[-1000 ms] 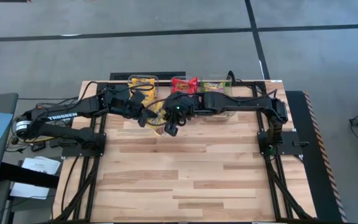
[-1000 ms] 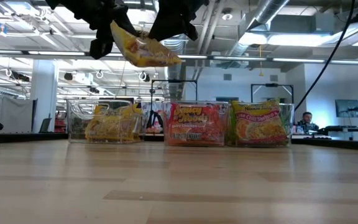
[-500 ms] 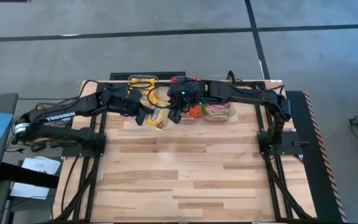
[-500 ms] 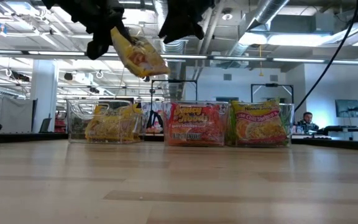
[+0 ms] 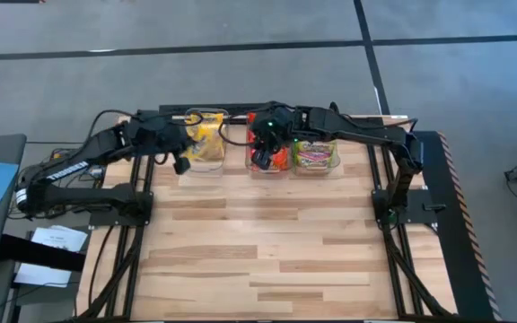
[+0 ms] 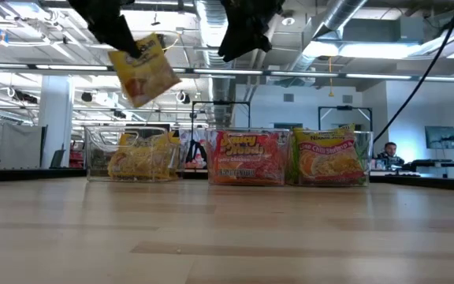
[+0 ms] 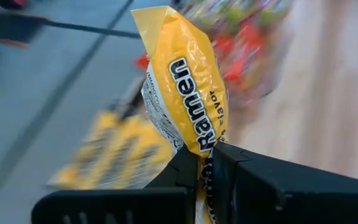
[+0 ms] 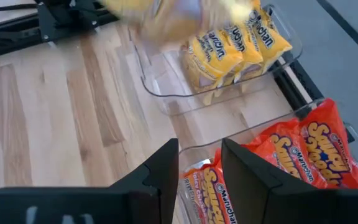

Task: Sort Maruchan noodles
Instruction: Put the yellow noodle pack into the left transparent bin

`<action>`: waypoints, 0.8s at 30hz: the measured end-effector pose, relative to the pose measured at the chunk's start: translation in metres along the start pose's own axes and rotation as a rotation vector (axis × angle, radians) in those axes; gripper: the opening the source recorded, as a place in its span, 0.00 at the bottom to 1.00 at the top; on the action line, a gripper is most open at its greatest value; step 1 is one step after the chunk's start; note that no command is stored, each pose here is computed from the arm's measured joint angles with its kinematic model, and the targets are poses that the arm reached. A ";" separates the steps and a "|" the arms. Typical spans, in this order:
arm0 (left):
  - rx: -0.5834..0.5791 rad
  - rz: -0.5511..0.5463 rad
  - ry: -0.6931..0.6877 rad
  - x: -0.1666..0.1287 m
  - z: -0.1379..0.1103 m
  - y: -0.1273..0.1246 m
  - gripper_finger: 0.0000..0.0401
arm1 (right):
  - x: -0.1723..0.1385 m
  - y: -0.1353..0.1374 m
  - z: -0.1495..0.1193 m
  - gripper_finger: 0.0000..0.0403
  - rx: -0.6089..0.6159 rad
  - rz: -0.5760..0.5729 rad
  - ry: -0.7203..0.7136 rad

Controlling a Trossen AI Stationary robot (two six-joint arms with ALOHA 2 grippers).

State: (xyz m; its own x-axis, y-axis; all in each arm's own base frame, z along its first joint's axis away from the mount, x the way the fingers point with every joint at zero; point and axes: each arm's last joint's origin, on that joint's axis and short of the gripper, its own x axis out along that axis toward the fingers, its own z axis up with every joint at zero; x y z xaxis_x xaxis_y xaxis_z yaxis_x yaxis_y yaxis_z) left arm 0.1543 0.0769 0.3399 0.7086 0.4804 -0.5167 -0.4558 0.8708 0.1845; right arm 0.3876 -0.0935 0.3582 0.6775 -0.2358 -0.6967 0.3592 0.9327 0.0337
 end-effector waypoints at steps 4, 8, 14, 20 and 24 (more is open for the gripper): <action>0.233 0.095 0.063 -0.015 0.010 0.009 0.00 | 0.000 0.000 0.000 0.36 -0.010 -0.001 0.001; 0.374 0.088 0.096 -0.020 0.018 0.015 0.00 | 0.000 0.000 0.000 0.36 -0.049 0.000 -0.001; 0.558 0.075 0.186 -0.010 0.020 0.021 0.00 | 0.000 0.000 0.000 0.36 -0.049 0.000 -0.001; 0.619 -0.072 0.301 0.016 0.012 0.024 0.00 | 0.000 0.000 0.000 0.36 -0.049 -0.001 -0.001; 0.632 -0.166 0.367 0.033 0.006 0.023 0.00 | 0.000 0.000 0.000 0.36 -0.049 -0.001 0.000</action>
State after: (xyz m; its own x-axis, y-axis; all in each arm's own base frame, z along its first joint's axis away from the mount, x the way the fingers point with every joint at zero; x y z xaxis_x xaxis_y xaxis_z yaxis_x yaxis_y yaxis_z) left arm 0.1703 0.1135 0.3326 0.4655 0.3677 -0.8051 0.1163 0.8763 0.4674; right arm 0.3878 -0.0937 0.3580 0.6773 -0.2364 -0.6967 0.3278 0.9447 -0.0019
